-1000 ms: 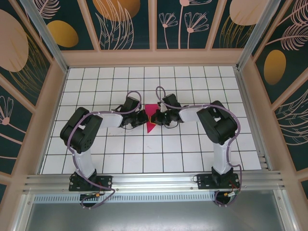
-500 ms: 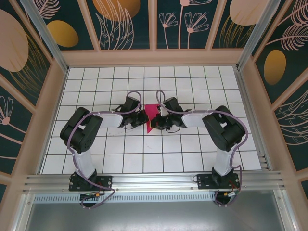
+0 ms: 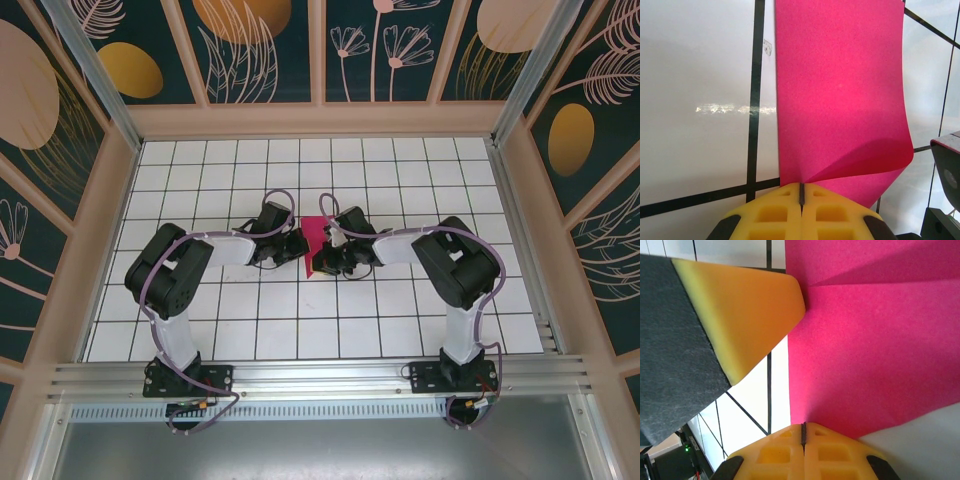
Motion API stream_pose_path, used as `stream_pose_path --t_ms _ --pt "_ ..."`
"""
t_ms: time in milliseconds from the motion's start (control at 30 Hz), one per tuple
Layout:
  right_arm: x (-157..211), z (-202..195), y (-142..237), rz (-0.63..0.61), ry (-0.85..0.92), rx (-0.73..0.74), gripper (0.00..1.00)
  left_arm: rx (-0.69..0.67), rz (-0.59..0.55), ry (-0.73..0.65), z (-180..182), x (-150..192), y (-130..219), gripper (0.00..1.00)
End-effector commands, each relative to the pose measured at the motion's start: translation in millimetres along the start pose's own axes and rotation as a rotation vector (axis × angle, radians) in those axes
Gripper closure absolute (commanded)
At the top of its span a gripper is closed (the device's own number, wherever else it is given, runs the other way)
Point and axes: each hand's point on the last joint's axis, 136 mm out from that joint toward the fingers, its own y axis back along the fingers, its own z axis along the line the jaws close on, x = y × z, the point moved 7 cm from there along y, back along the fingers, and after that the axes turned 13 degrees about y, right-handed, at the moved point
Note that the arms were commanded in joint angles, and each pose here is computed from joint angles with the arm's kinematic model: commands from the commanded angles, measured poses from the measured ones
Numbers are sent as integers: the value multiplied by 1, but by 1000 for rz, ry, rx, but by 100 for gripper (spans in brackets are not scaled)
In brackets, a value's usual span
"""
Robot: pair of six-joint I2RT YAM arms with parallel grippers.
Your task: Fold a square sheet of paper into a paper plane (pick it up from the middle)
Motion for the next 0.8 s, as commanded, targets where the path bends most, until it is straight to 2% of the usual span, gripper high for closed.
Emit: stream_pose_path --t_ms 0,267,767 --pt "0 -1 -5 23 15 8 97 -102 -21 21 23 4 -2 100" --pt "-4 20 3 -5 78 -33 96 -106 -21 23 24 4 -2 100" --pt "2 21 -7 20 81 -16 95 -112 -38 42 27 4 -1 100"
